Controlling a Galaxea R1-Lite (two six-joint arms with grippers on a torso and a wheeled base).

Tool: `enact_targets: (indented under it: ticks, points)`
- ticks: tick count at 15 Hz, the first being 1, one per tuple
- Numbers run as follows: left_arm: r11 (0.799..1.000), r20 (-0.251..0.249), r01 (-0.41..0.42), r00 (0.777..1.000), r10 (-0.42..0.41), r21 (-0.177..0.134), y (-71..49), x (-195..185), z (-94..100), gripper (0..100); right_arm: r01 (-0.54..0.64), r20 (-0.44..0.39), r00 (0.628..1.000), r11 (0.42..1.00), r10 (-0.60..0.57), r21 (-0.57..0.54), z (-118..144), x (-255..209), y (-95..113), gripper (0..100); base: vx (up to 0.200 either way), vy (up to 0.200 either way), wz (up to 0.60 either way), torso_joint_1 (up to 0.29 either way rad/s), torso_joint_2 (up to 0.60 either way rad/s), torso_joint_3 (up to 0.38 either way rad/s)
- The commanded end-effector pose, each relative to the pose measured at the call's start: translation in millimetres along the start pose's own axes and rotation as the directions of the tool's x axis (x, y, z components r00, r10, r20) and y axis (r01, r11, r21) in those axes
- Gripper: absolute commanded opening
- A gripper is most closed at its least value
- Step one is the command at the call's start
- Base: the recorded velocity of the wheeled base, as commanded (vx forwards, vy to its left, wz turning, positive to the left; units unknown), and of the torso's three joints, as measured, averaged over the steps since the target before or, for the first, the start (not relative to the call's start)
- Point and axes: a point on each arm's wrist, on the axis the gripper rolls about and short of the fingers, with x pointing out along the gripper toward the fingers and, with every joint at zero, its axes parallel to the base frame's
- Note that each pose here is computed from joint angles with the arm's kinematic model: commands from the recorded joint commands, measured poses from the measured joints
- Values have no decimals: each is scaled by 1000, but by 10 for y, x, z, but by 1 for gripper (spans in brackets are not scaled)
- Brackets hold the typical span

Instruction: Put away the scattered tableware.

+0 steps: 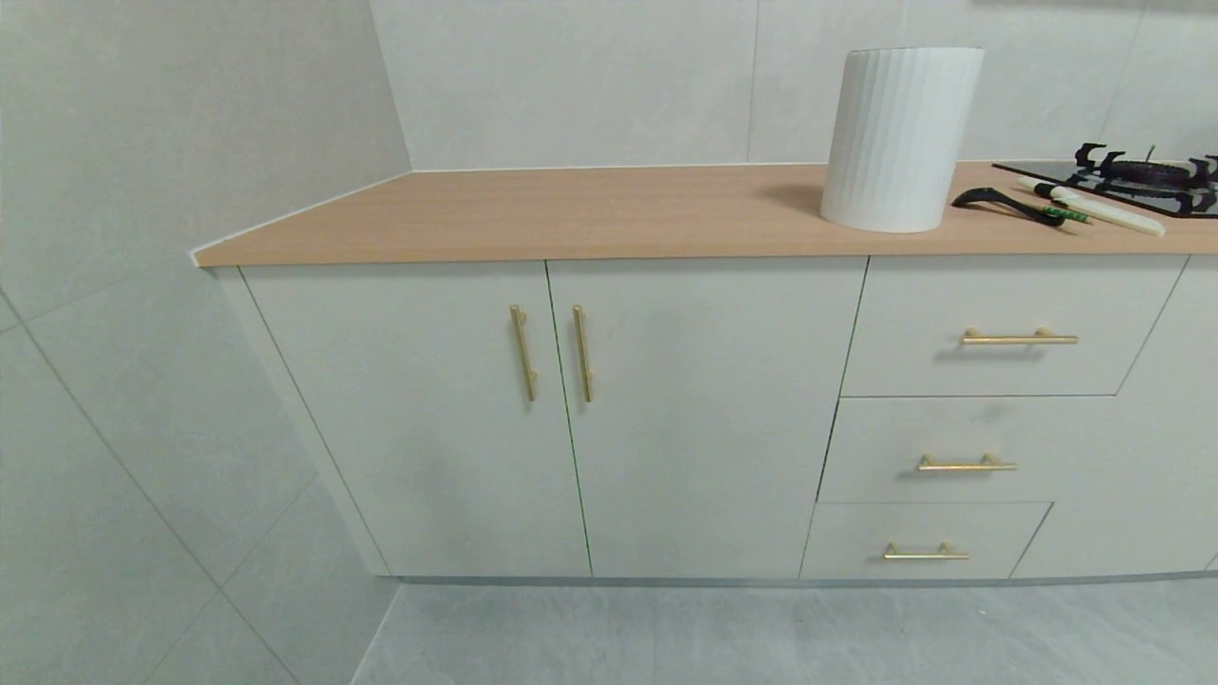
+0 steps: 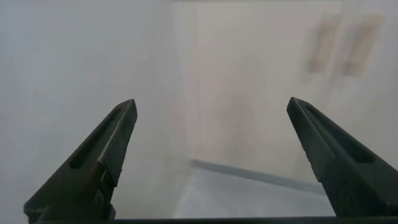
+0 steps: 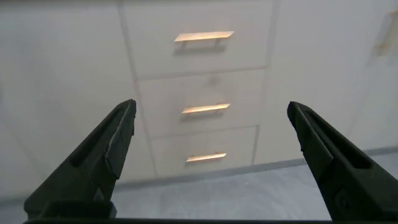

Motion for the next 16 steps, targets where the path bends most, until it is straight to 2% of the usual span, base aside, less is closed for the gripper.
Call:
enact_targets:
  ticks: [1, 4, 5, 6, 8, 10, 12, 16]
  points:
    - [997, -34, 74, 997, -74, 4, -31, 32, -132, 100, -46, -87, 995, 999, 44, -23, -262, 54, 21, 100, 0, 0, 0, 0, 0, 0]
    - [986, -70, 164, 984, -163, 12, -62, 50, -248, 100, -94, -103, 990, 995, 93, -13, -278, 52, 32, 100, 0, 0, 0, 0, 0, 0]
    - [982, -79, 189, 979, -188, 10, -68, 49, -261, 100, -126, -154, 980, 992, 123, -13, -325, 42, 38, 100, 0, 0, 0, 0, 0, 0]
    - [979, -86, 201, 976, -200, 8, -71, 48, -269, 100, -127, -145, 982, 992, 124, -13, -316, 44, 39, 100, 0, 0, 0, 0, 0, 0]
    - [965, -124, 261, 957, -261, -16, -86, 39, -309, 100, -135, -137, 982, 991, 132, -10, -313, 46, 41, 100, 0, 0, 0, 0, 0, 0]
    - [961, -122, 275, 953, -276, -23, -88, 38, -307, 100, -136, -137, 981, 991, 134, -11, -313, 46, 41, 100, 0, 0, 0, 0, 0, 0]
    - [957, -119, 285, 950, -289, -49, -89, 37, -303, 100, -136, -137, 981, 991, 134, -11, -313, 46, 41, 100, 0, 0, 0, 0, 0, 0]
    - [958, -120, 284, 950, -288, -49, -88, 38, -303, 100, -135, -137, 981, 991, 134, -5, -313, 46, 41, 100, 0, 0, 0, 0, 0, 0]
